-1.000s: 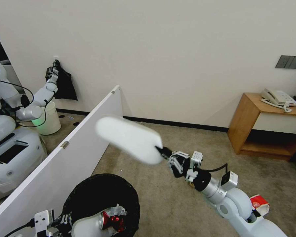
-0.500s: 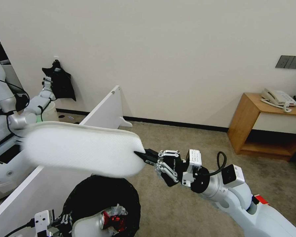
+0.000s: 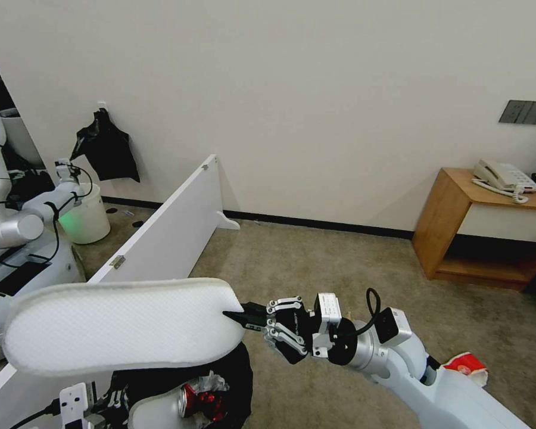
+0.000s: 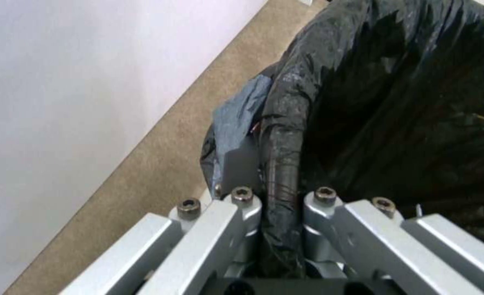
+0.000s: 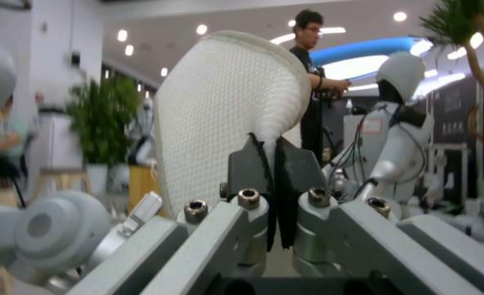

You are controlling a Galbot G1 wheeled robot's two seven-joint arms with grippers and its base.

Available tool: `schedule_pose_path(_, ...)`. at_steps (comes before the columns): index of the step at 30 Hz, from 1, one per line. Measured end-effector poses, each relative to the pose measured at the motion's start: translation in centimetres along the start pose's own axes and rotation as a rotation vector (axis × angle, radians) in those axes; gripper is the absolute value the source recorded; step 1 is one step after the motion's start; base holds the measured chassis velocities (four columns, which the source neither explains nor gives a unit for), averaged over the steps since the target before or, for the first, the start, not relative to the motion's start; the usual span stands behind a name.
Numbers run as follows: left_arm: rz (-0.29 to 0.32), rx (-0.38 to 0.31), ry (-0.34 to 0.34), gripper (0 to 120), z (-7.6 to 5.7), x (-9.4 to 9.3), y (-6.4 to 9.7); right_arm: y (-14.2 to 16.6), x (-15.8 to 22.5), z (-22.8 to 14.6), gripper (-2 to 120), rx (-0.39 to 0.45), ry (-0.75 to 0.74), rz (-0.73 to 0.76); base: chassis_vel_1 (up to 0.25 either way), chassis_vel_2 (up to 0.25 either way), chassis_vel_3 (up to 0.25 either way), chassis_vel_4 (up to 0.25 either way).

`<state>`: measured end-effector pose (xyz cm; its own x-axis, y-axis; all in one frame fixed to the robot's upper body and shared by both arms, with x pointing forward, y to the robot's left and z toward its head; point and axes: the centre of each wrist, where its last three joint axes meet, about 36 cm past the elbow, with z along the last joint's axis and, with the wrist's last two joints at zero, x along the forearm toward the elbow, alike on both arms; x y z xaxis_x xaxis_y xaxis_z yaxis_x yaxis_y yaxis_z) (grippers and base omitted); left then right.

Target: Pick up the trash bin, then pick up the garbage from the floor and place it into the trash bin.

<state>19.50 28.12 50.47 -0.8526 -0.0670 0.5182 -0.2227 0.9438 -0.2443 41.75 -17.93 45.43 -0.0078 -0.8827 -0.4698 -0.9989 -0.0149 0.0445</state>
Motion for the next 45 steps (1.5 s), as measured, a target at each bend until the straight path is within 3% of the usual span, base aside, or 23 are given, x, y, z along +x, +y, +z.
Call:
schedule_pose_path(4, -0.001, -0.001, 0.001, 4, 0.0, 0.0, 0.0, 0.0, 0.9, 1.9, 1, -0.057, -0.014, 0.000, 0.000, 0.000, 0.000, 0.000)
schedule_pose_path(7, -0.002, -0.004, 0.004, 4, 0.0, 0.1, 0.1, 0.5, 2.0, 4.0, 1, -0.151, -0.057, 0.010, 0.000, 0.000, 0.000, 0.000)
schedule_pose_path(12, 0.003, 0.000, 0.005, 4, 0.0, 0.1, 0.1, 1.2, 2.5, 4.9, 1, -0.226, -0.106, 0.028, 0.000, 0.000, 0.000, 0.000)
schedule_pose_path(18, 0.008, 0.000, 0.005, 4, -0.1, 0.0, 0.1, 1.9, 3.3, 5.5, 1, -0.263, -0.081, 0.017, 0.000, 0.000, 0.000, 0.000)
schedule_pose_path(33, 0.012, 0.007, 0.016, 4, -0.1, 0.0, 0.1, 2.2, 3.6, 6.1, 1, -0.273, -0.038, 0.003, 0.000, 0.000, 0.000, 0.000)
schedule_pose_path(42, -0.030, -0.011, 0.101, 4, 0.0, 0.1, 0.1, 1.8, 4.1, 5.7, 1, -0.212, 0.055, 0.021, 0.000, 0.000, 0.000, 0.000)
schedule_pose_path(45, -0.027, -0.018, 0.101, 4, -0.2, 0.0, 0.1, 1.6, 4.2, 5.3, 1, -0.200, 0.060, 0.023, 0.000, 0.000, 0.000, 0.000)
